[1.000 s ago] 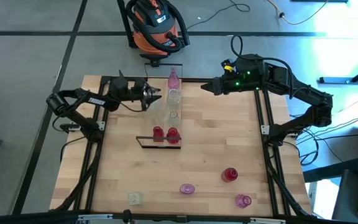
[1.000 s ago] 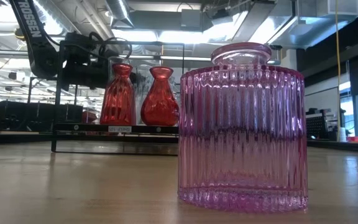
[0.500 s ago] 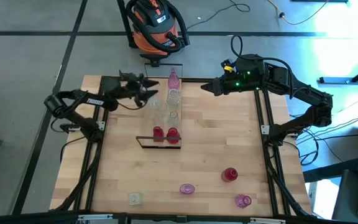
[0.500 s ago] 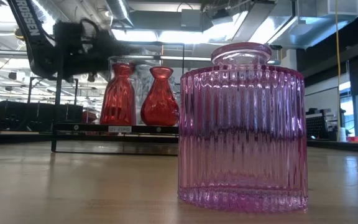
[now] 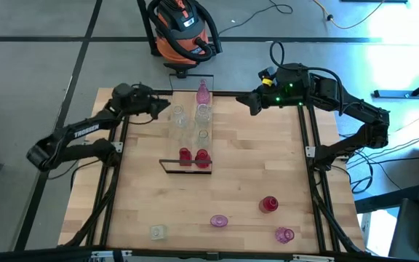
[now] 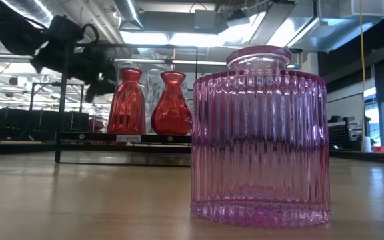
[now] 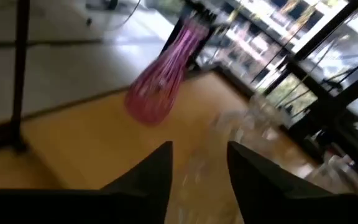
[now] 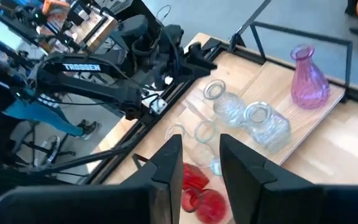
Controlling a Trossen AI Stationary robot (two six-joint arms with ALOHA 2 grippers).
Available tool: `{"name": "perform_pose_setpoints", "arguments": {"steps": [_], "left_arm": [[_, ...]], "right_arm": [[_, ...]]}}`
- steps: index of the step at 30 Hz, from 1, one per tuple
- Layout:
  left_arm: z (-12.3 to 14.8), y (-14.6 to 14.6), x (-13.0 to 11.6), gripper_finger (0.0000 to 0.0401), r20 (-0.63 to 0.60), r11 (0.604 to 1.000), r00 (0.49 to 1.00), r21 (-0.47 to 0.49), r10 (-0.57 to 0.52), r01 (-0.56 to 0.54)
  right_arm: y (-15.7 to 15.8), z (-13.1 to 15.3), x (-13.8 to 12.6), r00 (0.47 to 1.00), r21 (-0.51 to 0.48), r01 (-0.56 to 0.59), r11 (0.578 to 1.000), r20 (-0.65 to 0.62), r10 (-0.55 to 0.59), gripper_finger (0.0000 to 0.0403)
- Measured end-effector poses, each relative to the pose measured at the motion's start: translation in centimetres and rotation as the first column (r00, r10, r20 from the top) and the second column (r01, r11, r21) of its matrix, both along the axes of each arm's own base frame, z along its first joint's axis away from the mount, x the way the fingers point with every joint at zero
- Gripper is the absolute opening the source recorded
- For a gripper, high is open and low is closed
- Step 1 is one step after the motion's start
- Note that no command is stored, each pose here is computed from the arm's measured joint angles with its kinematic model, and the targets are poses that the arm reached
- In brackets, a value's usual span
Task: Sort vases onto shelf
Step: Put the transparent vase on the shelf
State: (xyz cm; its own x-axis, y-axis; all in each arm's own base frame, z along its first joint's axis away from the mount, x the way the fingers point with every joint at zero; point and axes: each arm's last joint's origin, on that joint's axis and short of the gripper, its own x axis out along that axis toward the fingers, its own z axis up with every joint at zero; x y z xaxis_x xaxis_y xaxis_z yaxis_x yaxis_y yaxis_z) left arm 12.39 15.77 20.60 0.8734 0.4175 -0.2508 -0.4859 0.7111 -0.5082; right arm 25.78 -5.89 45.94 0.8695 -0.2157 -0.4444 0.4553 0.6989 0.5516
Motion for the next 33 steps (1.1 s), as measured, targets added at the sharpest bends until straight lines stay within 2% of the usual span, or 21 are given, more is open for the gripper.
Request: {"name": "perform_pose_setpoints", "arguments": {"steps": [4, 6, 11, 15, 18, 21, 33], "left_arm": [[-1.7, -1.0, -0.1, 0.0100, -0.126, 0.988, 0.992, -0.153, -0.032, 0.012], [-2.5, -1.3, 0.0, 0.0079, -0.182, 0.980, 0.982, -0.196, -0.047, 0.011], [-2.9, -1.2, 0.6, 0.0041, -0.227, 0.988, 0.974, -0.154, -0.015, -0.021], [-3.4, -1.2, 1.3, 0.0027, -0.200, 0.978, 0.977, -0.208, -0.074, 0.032], [-4.3, -1.5, 2.1, 0.0024, -0.208, 0.962, 0.968, -0.258, -0.139, 0.083], [-4.7, -1.6, 3.0, 0.0023, -0.196, 0.962, 0.966, -0.246, -0.169, 0.119], [-4.4, -1.5, 4.3, 0.0023, -0.151, 0.977, 0.979, -0.188, -0.134, 0.104]], "right_arm": [[-0.1, 0.0, 0.0, 1.000, -0.068, 0.014, 0.998, -0.017, -0.015, 0.0091], [-0.2, 0.0, -0.1, 0.999, -0.096, 0.024, 0.995, -0.025, -0.027, 0.0091], [-0.8, 0.0, -0.2, 0.999, -0.104, 0.026, 0.994, -0.027, -0.029, 0.0091], [-1.0, 0.0, -0.3, 0.999, -0.097, 0.021, 0.995, -0.025, -0.024, 0.0091], [-1.0, 0.0, -0.3, 0.999, -0.100, 0.020, 0.995, -0.026, -0.023, 0.0091], [-1.0, 0.0, -0.3, 1.000, -0.099, 0.014, 0.995, -0.027, -0.017, 0.0091], [-0.8, 0.0, -0.2, 1.000, -0.054, -0.010, 0.999, -0.014, 0.010, 0.0091]]}}
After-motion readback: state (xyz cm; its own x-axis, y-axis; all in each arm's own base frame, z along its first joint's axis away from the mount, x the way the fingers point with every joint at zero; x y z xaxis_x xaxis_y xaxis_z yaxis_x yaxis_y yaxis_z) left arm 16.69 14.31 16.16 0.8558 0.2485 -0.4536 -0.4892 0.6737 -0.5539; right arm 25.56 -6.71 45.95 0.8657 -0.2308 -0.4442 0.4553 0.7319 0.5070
